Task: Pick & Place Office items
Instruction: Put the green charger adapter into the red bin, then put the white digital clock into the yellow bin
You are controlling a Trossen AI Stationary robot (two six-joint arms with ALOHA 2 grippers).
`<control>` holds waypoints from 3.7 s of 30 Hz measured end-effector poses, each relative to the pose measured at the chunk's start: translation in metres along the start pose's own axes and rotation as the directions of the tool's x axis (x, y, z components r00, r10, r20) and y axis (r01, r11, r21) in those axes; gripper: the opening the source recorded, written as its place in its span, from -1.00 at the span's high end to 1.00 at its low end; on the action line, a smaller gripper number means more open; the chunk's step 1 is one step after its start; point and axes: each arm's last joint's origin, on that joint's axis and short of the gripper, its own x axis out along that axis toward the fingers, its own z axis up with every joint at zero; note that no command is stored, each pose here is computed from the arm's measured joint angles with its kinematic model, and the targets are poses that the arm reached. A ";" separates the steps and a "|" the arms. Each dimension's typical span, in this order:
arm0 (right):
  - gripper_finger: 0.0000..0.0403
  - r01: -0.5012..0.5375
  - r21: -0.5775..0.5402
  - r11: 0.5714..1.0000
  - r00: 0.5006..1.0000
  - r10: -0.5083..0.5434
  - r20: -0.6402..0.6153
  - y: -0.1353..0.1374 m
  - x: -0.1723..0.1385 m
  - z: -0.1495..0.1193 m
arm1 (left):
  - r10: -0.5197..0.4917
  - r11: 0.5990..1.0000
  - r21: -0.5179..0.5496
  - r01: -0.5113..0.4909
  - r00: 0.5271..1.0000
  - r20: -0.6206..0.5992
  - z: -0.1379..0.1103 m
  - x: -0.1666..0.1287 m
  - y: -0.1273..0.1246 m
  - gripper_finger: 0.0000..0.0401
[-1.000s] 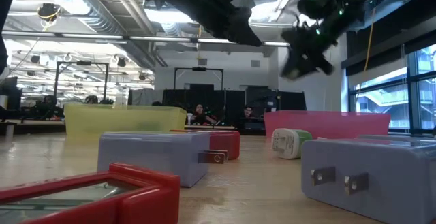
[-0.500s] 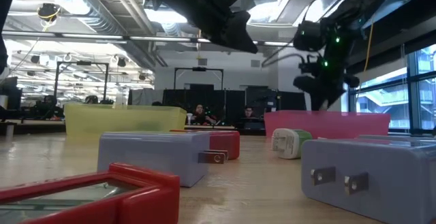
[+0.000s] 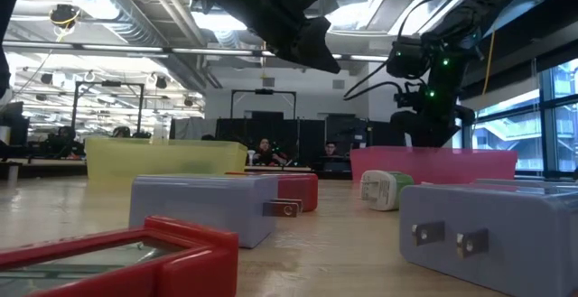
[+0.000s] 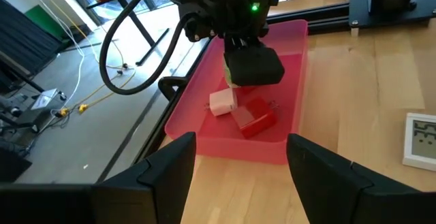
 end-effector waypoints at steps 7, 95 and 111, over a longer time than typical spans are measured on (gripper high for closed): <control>-0.35 -0.003 -0.004 1.000 1.000 0.003 -0.003 -0.001 -0.004 0.001 | -0.009 1.000 0.018 0.010 0.999 -0.048 -0.005 0.000 -0.001 -0.13; -0.36 -0.403 -0.702 0.586 0.912 0.322 -0.255 0.139 -0.087 -0.116 | -0.597 0.802 -0.348 0.486 0.663 -0.451 -0.072 -0.065 -0.100 -0.14; -0.36 -0.400 -0.701 0.591 0.914 0.198 -0.355 0.147 -0.063 -0.130 | -0.596 0.803 -0.323 0.502 0.663 -0.452 -0.072 -0.065 -0.100 -0.14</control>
